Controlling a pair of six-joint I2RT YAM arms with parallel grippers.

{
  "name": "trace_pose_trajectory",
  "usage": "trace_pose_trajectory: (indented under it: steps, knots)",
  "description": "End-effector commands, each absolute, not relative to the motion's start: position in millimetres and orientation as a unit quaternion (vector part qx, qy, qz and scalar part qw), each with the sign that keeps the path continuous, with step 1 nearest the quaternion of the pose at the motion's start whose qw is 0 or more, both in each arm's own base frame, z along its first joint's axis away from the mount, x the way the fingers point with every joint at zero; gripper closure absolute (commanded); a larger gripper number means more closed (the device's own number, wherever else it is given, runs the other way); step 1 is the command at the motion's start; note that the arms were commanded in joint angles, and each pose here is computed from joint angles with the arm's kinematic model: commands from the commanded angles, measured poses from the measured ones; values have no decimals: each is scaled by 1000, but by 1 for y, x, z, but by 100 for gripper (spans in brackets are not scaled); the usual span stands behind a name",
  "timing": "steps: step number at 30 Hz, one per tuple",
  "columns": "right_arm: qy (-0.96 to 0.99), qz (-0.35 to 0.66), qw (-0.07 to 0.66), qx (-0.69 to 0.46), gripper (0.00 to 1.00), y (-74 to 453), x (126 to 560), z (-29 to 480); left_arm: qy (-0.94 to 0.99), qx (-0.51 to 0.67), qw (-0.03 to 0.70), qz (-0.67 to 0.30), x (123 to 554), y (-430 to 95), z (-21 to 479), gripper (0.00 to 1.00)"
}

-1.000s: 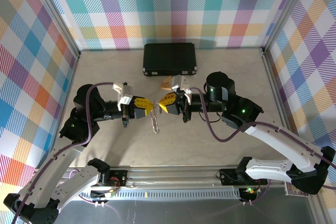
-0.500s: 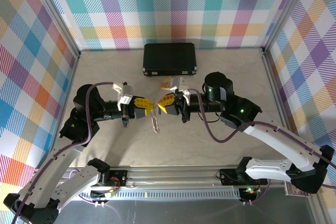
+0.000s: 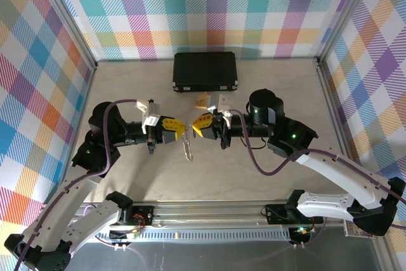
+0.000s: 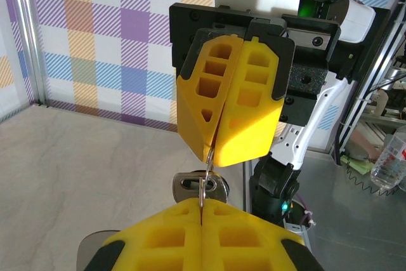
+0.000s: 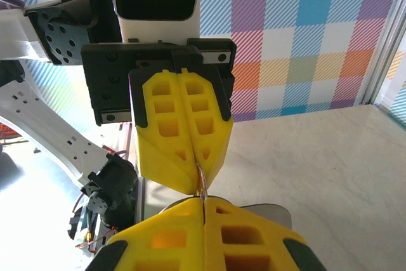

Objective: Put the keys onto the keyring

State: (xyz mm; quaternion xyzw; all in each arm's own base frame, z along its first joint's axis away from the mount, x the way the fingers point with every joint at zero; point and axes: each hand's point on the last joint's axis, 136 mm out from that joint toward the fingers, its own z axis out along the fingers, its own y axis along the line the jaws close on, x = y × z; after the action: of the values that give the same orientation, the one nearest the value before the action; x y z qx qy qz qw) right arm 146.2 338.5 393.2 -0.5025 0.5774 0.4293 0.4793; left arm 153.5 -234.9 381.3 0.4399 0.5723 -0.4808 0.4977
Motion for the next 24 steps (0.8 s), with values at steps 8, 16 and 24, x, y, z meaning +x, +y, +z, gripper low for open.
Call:
trace_pose_trajectory:
  steps: [8, 16, 24]
  knots:
    - [564, 430, 499, -498, 100, 337, 145, 403, 536, 458, 516, -487, 140, -234, 398, 100]
    - [565, 433, 496, -497, 100, 338, 145, 403, 535, 458, 516, -488, 140, -234, 397, 100]
    - [560, 441, 490, -502, 100, 340, 142, 402, 537, 456, 518, -485, 141, -234, 397, 100]
